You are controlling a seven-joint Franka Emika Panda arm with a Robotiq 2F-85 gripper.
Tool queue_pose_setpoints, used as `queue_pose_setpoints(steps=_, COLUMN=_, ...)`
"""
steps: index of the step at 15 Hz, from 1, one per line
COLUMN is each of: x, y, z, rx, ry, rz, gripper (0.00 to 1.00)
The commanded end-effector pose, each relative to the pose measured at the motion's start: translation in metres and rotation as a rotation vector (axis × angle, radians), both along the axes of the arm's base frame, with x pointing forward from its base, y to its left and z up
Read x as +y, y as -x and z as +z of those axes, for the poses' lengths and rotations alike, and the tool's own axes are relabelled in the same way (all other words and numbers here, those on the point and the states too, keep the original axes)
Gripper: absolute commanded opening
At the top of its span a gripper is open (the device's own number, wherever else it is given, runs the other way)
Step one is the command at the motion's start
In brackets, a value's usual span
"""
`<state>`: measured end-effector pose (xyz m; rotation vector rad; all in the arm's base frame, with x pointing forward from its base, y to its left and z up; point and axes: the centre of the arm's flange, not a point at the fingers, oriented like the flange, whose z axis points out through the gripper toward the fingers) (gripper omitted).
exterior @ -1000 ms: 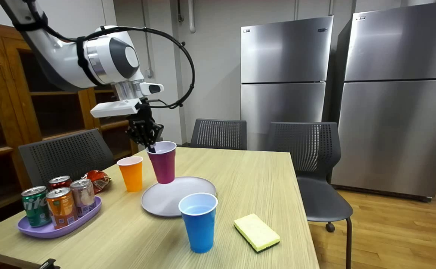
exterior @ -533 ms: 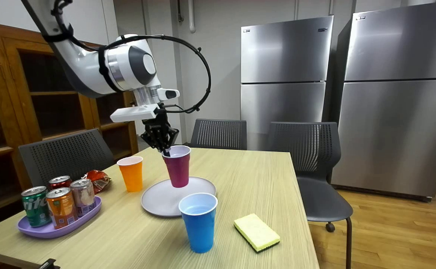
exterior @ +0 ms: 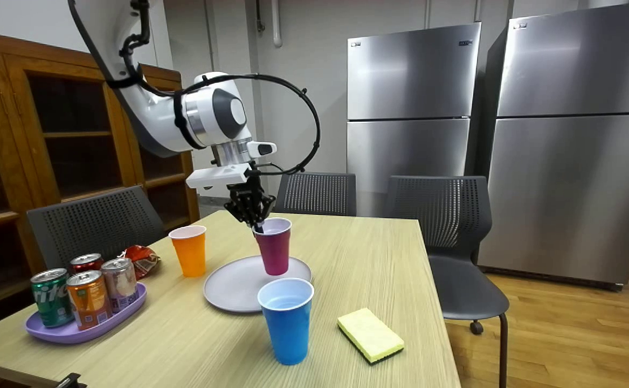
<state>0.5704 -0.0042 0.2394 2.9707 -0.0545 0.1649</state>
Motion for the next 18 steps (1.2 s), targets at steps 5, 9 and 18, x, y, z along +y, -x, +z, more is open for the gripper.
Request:
queue_pose_setpoints(steps=5, x=-0.009, y=-0.042, z=-0.017, rx=0.006, ry=0.001, rz=-0.010, gripper=0.01)
queue_pose_setpoints(steps=9, x=-0.011, y=-0.050, z=-0.023, rx=0.006, ry=0.000, rz=-0.018, gripper=0.01)
queue_pose_setpoints(steps=18, x=-0.013, y=-0.057, z=-0.025, rx=0.002, ry=-0.005, rz=-0.023, gripper=0.37)
